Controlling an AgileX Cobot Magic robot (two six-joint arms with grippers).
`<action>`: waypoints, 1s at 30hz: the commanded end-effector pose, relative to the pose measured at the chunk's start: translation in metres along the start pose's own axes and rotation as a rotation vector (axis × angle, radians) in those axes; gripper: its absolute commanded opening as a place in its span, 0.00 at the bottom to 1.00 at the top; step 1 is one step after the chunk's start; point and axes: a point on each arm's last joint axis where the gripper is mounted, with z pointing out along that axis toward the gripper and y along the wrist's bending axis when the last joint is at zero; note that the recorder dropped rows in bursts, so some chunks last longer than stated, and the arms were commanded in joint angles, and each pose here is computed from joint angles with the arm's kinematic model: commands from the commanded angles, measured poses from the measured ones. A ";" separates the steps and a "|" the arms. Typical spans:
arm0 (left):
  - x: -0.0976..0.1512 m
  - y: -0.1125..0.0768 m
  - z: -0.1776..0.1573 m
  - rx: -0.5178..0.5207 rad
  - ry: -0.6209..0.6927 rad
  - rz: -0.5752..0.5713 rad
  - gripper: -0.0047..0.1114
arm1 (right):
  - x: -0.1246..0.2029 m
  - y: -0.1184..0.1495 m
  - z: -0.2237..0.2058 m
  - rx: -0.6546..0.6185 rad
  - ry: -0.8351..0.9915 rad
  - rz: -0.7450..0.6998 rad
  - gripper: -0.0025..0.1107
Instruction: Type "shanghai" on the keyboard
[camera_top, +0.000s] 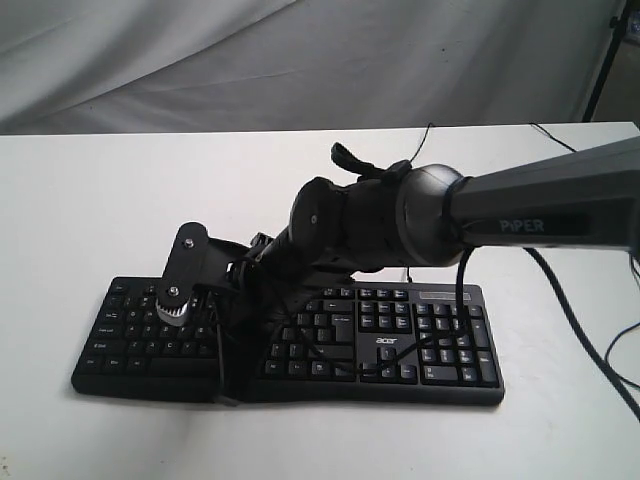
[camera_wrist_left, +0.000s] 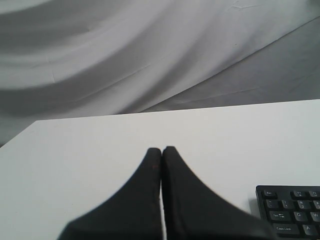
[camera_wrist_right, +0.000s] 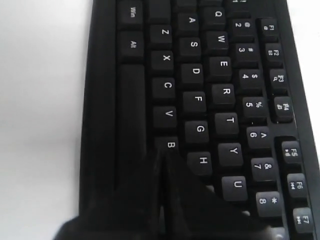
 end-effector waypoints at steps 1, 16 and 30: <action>0.001 0.000 0.001 0.004 0.003 -0.003 0.05 | 0.004 -0.003 0.004 0.007 -0.005 0.001 0.02; 0.001 0.000 0.001 0.004 0.003 -0.003 0.05 | 0.005 -0.005 0.008 0.023 -0.007 -0.007 0.02; 0.001 0.000 0.001 0.004 0.003 -0.003 0.05 | 0.010 -0.006 0.015 0.030 0.004 -0.011 0.02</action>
